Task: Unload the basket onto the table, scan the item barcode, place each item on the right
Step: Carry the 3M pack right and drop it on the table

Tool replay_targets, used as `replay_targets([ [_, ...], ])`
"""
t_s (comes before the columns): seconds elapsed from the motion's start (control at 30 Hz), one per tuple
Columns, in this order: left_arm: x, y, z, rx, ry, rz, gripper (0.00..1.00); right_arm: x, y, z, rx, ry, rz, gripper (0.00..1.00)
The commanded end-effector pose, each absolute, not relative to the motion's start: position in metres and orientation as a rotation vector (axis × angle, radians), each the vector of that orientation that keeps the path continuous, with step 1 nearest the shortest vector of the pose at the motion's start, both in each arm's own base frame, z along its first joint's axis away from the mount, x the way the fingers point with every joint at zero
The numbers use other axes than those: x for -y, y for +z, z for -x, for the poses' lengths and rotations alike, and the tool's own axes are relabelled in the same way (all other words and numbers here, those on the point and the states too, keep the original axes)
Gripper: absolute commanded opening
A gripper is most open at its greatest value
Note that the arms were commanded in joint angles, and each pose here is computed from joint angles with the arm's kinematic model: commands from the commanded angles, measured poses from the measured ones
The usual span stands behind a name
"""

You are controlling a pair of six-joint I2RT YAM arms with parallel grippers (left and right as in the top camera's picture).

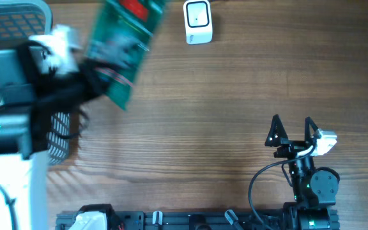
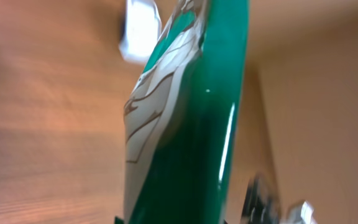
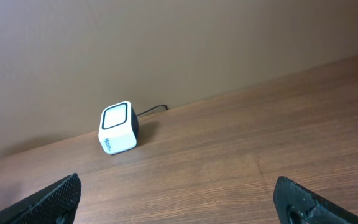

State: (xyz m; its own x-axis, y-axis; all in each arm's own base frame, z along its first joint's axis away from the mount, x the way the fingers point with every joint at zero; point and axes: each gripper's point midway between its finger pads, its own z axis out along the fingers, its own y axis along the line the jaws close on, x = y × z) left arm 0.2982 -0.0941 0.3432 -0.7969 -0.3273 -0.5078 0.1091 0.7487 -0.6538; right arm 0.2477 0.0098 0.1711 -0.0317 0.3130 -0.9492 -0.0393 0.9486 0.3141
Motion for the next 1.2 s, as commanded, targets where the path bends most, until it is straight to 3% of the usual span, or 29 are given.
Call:
replay_targets([
  [0.0,0.151,0.282,-0.282,-2.451,-0.958,-0.281,0.04,-0.011,0.171,-0.248,-1.581,0.289,-0.211,1.0],
  [0.17,0.188,0.209,-0.289,-2.535,-0.995,-0.45,0.04,-0.011,0.171,-0.248,-1.581,0.289,-0.211,1.0],
  [0.37,0.201,0.116,-0.324,-2.647,-1.01,-0.427,0.04,-0.011,0.171,-0.248,-1.581,0.289,-0.211,1.0],
  [0.57,0.203,0.059,-0.313,-2.84,-1.033,-0.376,0.04,-0.011,0.171,-0.248,-1.581,0.289,-0.211,1.0],
  [0.6,0.205,0.058,-0.31,-2.847,-1.035,-0.386,0.15,-0.011,0.171,-0.248,-1.581,0.289,-0.211,1.0],
  [0.63,0.208,0.058,-0.308,-2.849,-1.036,-0.399,0.37,-0.011,0.171,-0.248,-1.581,0.289,-0.211,1.0],
  [0.67,0.212,0.061,-0.307,-2.837,-1.037,-0.418,0.63,-0.011,0.171,-0.248,-1.581,0.289,-0.211,1.0],
  [0.7,0.214,0.065,-0.308,-2.823,-1.037,-0.431,0.97,-0.011,0.171,-0.248,-1.581,0.289,-0.211,1.0],
  [0.8,0.218,0.103,-0.316,-2.741,-1.032,-0.461,1.0,-0.011,0.171,-0.248,-1.58,0.289,-0.211,1.0],
  [0.97,0.201,0.225,-0.344,-2.492,-0.822,-0.469,1.0,-0.011,0.171,-0.248,-1.581,0.289,-0.211,1.0],
  [1.17,0.056,0.357,-0.368,-2.166,-0.17,0.219,1.0,-0.011,0.171,-0.248,-1.581,0.289,-0.211,1.0],
])
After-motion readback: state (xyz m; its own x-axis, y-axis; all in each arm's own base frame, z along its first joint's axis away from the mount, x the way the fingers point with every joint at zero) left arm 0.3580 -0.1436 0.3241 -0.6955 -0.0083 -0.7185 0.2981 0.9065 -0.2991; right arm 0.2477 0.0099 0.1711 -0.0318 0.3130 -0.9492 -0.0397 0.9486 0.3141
